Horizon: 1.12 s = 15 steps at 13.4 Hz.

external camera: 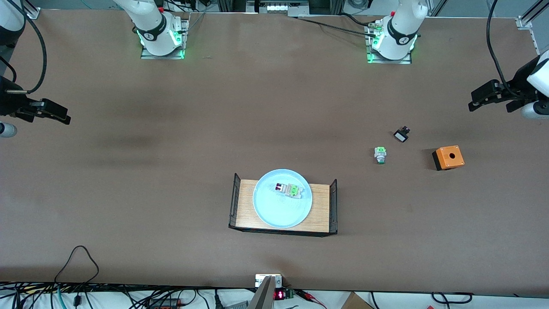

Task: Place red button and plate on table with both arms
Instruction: 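Move the left gripper toward the wooden tray and plate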

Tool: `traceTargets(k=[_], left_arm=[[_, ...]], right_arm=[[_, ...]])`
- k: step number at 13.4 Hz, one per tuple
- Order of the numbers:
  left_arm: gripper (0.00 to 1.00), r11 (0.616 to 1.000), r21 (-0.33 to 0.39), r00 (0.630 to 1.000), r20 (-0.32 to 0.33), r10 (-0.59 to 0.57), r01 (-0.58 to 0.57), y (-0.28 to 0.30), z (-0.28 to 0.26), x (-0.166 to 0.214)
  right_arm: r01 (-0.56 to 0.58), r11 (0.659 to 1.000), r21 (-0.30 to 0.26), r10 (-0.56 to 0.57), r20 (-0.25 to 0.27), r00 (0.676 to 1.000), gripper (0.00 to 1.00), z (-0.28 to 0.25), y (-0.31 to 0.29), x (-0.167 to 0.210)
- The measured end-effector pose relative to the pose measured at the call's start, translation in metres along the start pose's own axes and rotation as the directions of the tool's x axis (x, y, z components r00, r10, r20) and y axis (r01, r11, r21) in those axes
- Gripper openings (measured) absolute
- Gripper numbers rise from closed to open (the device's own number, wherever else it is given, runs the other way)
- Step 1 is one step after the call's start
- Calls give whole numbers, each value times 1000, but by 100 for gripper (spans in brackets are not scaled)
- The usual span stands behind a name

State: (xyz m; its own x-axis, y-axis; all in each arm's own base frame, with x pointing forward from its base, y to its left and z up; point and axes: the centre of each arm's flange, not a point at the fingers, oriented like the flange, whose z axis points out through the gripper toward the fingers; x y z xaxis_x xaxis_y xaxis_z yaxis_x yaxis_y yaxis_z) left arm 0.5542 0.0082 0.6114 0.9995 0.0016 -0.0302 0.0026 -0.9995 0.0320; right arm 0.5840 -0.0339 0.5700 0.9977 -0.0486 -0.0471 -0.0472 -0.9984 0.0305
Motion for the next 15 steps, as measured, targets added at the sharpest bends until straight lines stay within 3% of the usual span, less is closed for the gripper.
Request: traceTargets(k=[7, 11, 15], left_arm=[[100, 1000, 2, 1000, 6, -1, 1, -1, -1, -1], [100, 1000, 3, 996, 92, -4, 4, 0, 19, 0], [100, 985, 6, 975, 143, -172, 173, 22, 42, 13]], right_arm=[[0, 1000, 0, 0, 0, 1000, 100, 0, 0, 0], [0, 1000, 0, 0, 0, 1000, 100, 0, 0, 0], [0, 1000, 0, 0, 0, 1000, 100, 0, 0, 0]])
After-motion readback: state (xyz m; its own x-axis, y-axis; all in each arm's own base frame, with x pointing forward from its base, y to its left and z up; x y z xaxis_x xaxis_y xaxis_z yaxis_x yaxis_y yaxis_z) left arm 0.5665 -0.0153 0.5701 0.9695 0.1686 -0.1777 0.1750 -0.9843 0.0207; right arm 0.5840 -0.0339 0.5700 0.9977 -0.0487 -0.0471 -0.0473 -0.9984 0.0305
